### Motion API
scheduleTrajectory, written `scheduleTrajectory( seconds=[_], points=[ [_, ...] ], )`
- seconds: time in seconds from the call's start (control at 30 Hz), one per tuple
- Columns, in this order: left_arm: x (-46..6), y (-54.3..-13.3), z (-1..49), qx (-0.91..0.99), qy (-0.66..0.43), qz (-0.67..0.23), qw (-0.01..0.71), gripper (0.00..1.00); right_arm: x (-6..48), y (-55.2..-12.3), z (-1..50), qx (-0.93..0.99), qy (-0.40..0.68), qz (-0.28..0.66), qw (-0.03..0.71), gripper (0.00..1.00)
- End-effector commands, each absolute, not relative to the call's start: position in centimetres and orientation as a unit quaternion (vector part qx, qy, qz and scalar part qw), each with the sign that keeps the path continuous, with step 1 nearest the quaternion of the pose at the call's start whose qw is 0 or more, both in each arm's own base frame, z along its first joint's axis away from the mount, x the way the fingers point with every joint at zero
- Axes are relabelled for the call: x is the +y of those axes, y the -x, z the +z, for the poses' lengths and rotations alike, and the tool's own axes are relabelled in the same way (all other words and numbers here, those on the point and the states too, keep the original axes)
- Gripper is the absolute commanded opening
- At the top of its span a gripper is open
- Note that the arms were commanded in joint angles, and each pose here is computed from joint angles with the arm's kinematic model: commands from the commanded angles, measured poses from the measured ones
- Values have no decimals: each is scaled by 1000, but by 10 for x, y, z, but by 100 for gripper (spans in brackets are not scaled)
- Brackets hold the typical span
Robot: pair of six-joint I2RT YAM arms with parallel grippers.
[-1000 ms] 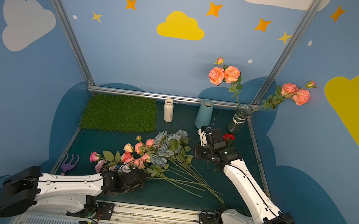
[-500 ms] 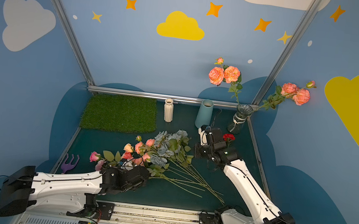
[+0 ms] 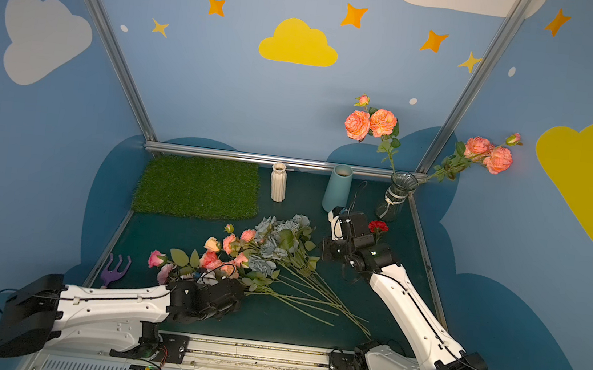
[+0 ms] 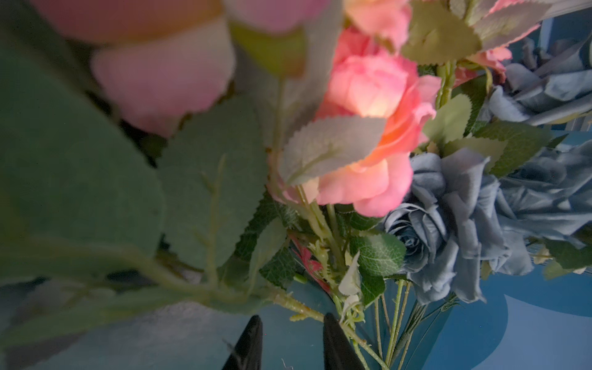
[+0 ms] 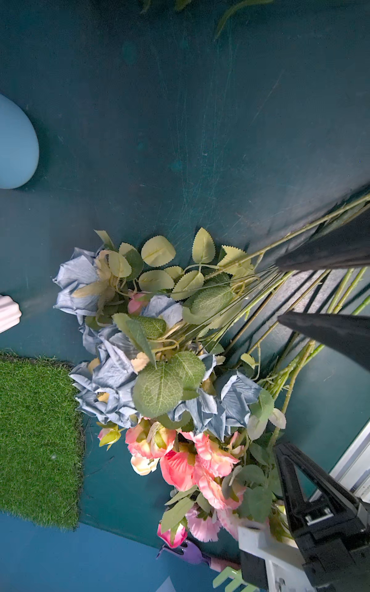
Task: Place the pink flowers into the vase
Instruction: Pick up the flower at the center of the board.
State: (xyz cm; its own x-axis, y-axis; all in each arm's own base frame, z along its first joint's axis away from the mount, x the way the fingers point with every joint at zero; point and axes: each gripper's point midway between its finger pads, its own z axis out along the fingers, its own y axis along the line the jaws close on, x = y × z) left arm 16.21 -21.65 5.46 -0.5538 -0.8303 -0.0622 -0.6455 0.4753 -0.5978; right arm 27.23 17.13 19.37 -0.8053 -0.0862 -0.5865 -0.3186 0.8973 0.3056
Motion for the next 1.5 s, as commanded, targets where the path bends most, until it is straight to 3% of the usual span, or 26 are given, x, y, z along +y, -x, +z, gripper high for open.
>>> scheduleTrajectory(
  seconds=[0.0, 0.53, 0.83, 1.0, 1.13, 1.17, 1.3, 1.47],
  points=[
    [-209, -160, 40, 838, 453, -254, 170, 34, 169, -271, 199, 925, 105, 204, 304, 26],
    [-198, -180, 34, 822, 470, -262, 186, 30, 172, -272, 199, 922, 107, 214, 305, 26],
    [-206, -193, 30, 822, 468, -266, 185, 21, 172, -271, 201, 921, 108, 216, 307, 26],
    [-211, -196, 46, 837, 444, -255, 193, 28, 173, -271, 201, 920, 109, 217, 306, 26],
    [-213, -200, 60, 844, 425, -253, 207, 15, 172, -271, 202, 920, 108, 217, 309, 26],
    [-214, -201, 62, 847, 421, -250, 208, 17, 172, -271, 202, 920, 108, 217, 309, 26],
    [-217, -198, 72, 860, 405, -234, 205, 41, 172, -271, 201, 921, 107, 217, 306, 26],
    [-218, -196, 72, 861, 404, -233, 203, 45, 171, -271, 201, 921, 106, 215, 307, 26]
  ],
)
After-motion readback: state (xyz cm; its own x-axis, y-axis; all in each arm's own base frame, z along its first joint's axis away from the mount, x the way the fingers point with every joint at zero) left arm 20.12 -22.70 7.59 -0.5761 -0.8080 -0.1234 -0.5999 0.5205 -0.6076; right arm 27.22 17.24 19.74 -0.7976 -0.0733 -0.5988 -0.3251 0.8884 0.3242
